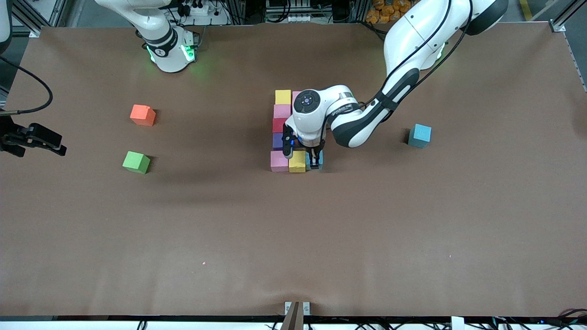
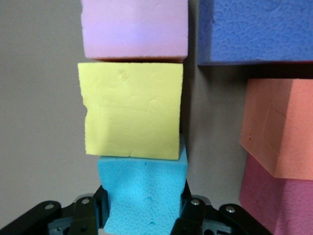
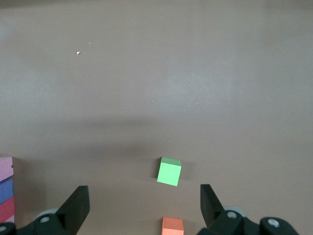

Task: Arrange 11 blocks into digit 3
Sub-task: 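Lower the cyan cube beside the yellow cube and open the left gripper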

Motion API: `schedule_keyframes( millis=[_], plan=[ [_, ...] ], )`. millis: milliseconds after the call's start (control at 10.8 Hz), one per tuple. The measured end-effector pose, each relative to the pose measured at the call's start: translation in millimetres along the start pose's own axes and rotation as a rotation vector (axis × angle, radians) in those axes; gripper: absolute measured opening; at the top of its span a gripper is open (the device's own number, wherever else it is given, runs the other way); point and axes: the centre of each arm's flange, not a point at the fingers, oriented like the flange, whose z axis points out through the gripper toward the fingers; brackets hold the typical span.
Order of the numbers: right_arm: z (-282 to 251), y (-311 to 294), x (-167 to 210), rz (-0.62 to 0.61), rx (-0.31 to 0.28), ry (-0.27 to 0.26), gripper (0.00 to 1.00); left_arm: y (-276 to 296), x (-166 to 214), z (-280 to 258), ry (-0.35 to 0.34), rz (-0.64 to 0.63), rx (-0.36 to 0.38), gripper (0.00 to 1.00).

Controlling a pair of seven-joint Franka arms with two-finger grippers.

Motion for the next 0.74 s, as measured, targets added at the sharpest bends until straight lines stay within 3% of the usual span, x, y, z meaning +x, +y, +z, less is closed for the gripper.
schedule_keyframes(
  millis=[277, 369, 554, 646, 738],
  plan=[
    [0.1, 0.4, 0.1, 0.001, 0.0, 0.0, 1.0, -3.8, 0.9, 0.0, 0.005, -0.006, 0.001, 0.56],
    [0.3, 1.0, 0.2, 0.002, 0.0, 0.0, 1.0, -5.3, 0.5, 0.3, 0.006, -0.008, 0.002, 0.61],
    [1.0, 1.7, 0.4, 0.003, 0.0, -0.001, 1.0, -11.1, -1.1, -1.1, 0.011, -0.018, 0.007, 0.9],
    [1.5, 1.9, 0.6, 0.003, 0.0, -0.002, 1.0, -16.4, -1.7, -5.6, 0.018, -0.026, 0.015, 1.0],
    [1.9, 1.7, 0.7, 0.003, 0.0, -0.003, 1.0, -24.0, -2.9, -15.1, 0.028, -0.037, 0.03, 1.0]
  ],
)
